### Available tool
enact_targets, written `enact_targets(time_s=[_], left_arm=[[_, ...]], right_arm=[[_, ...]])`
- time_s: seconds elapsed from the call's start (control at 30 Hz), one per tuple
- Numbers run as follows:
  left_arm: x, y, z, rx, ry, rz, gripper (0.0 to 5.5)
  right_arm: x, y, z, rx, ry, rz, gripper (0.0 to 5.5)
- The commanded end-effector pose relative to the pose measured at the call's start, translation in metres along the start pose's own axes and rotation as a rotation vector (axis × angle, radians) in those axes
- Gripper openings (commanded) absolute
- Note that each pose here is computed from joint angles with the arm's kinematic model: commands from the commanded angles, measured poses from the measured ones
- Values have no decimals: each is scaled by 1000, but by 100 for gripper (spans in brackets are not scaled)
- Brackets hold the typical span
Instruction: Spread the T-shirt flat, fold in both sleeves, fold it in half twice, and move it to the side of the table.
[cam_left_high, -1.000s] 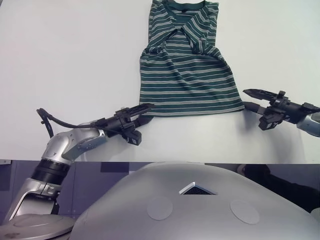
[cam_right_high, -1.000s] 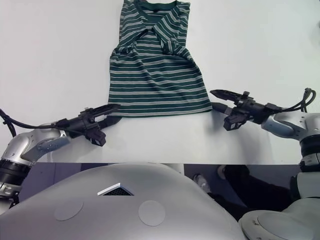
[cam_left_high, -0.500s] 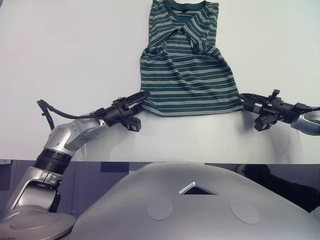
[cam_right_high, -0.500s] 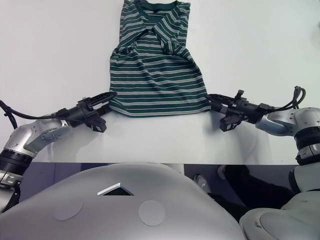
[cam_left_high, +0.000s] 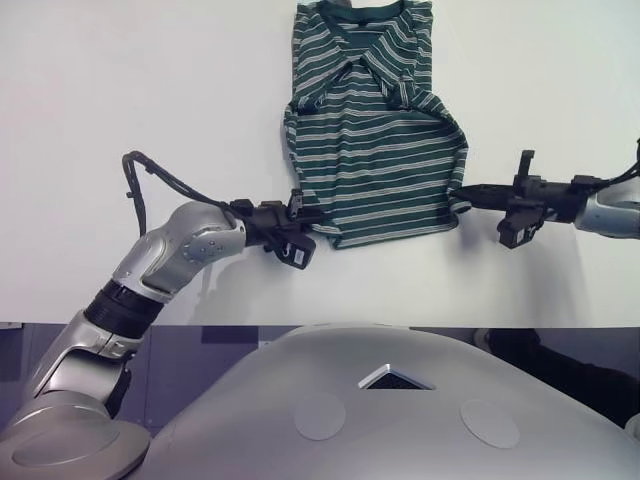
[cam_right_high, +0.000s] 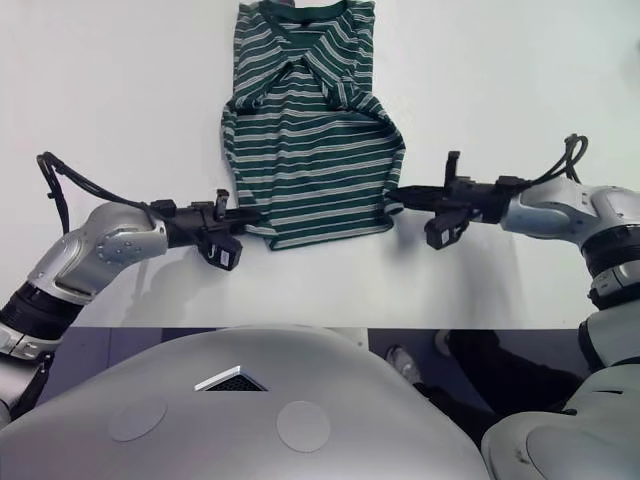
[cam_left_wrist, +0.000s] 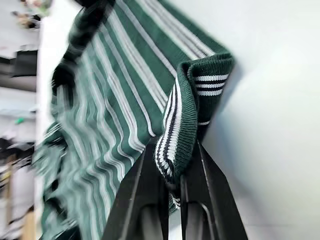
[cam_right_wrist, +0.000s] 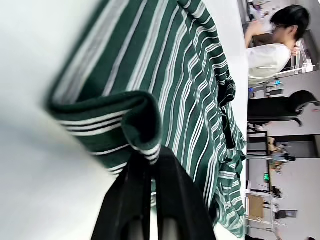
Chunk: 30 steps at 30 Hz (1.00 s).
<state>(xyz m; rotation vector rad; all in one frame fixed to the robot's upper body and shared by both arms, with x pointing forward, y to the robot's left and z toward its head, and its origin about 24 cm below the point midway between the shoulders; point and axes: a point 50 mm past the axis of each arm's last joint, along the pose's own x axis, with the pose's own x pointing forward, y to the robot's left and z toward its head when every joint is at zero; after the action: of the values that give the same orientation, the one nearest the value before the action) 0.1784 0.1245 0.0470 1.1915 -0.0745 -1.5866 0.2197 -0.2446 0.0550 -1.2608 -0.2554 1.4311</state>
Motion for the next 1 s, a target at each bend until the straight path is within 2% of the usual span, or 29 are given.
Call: enact_targets(time_s=[0.03,0.13,0.2,0.33,0.47,0.57,0.6,0.7,0.77,0.87,1.0], left_arm=[[-20,4,-2,-64,-30,-304,3],[-39,28,1,-103,-83,-312,3],[-49,36,8,-164,-139,-327,3],[-61,17,28,-326,-252,-472,2],[-66,-4,56,-478,-368,-588,2],[-71,-1,66,-554,-419,-610,2],[-73,6,62,-552,-391,-581,1],[-86,35,4,-371,-8,-508,1],[-91,58,-11,-421,-5,-413,1],[-87,90,-24,-616,-147,-162,1],[-80,106,-66,-844,-42,207,1]], right_arm=[[-17,-49,4,119,111,239,0],[-35,-72,20,264,136,465,0],[-46,-75,33,346,117,617,0],[-56,-64,66,492,14,834,0],[-60,-48,87,575,-32,942,0],[-61,-39,95,636,-58,982,0],[-60,-42,91,662,-58,945,0],[-57,-66,51,758,17,718,0],[-52,-85,19,788,79,581,0],[-28,-115,-16,749,100,347,0],[2,-114,-49,702,208,133,0]])
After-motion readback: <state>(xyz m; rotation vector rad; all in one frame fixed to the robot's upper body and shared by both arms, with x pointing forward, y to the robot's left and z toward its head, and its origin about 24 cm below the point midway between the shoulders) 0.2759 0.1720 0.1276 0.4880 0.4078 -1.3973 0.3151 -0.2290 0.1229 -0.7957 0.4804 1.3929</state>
